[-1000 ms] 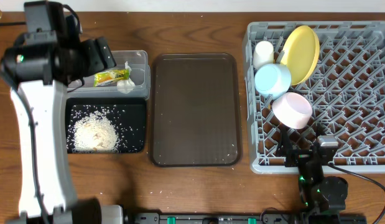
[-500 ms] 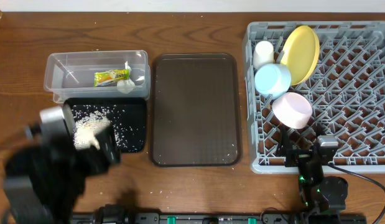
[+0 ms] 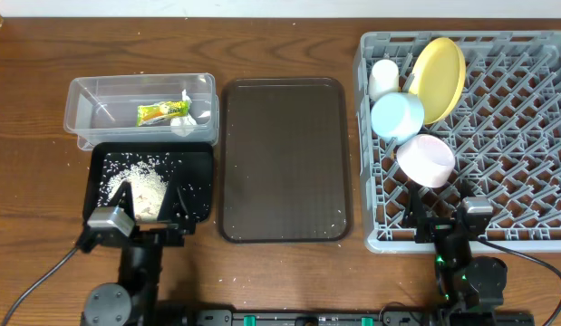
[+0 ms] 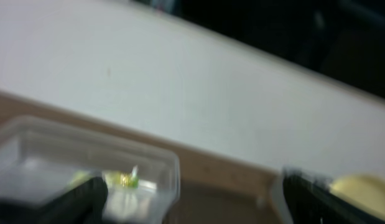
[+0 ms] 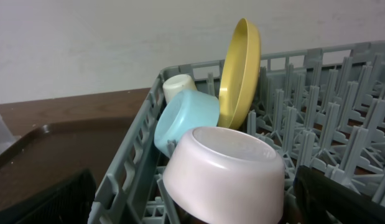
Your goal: Sort waste into correct bins and load items into the dishwasher rack
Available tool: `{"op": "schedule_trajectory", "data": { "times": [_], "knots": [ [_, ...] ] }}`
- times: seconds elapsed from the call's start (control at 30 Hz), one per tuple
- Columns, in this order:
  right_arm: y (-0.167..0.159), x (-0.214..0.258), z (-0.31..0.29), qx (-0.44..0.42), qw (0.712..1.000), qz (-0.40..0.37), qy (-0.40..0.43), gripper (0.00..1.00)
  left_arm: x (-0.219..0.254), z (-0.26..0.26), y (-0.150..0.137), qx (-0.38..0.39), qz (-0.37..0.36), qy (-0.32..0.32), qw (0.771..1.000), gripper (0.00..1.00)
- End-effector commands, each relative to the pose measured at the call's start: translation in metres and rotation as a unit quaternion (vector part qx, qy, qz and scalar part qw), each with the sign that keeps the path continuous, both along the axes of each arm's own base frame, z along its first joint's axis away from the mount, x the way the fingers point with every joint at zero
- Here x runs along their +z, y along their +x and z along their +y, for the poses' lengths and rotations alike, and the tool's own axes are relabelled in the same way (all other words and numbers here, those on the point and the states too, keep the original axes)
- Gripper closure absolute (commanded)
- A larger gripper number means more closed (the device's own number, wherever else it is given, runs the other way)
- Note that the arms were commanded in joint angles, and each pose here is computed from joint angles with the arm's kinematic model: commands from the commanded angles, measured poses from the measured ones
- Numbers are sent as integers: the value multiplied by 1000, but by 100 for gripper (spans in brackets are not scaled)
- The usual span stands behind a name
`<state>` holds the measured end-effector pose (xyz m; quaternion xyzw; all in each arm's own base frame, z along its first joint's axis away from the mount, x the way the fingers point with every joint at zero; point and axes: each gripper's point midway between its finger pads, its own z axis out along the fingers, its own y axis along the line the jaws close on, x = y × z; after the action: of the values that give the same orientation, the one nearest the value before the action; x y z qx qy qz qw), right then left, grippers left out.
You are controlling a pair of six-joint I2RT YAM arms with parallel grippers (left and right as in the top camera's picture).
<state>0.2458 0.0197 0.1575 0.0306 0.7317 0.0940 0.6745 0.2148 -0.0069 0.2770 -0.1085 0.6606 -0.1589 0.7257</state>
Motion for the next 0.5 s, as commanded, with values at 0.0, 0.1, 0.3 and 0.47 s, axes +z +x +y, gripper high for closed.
{"op": "schedule_trajectory", "data": {
  "times": [0.0,0.1,0.3,0.47],
  "knots": [
    [0,0,2,5,1000,0,5,1,-14,-9,9,-26,-18,-7,999,7],
    [0,0,2,5,1000,0,5,1,-16,-9,10,-26,-19,-7,999,7],
    [0,0,2,5,1000,0,5,1,-16,-9,10,-26,-19,-7,999,7],
    [0,0,2,5,1000,0,5,1,-16,-9,10,-26,-19,-7,999,7]
  ]
}}
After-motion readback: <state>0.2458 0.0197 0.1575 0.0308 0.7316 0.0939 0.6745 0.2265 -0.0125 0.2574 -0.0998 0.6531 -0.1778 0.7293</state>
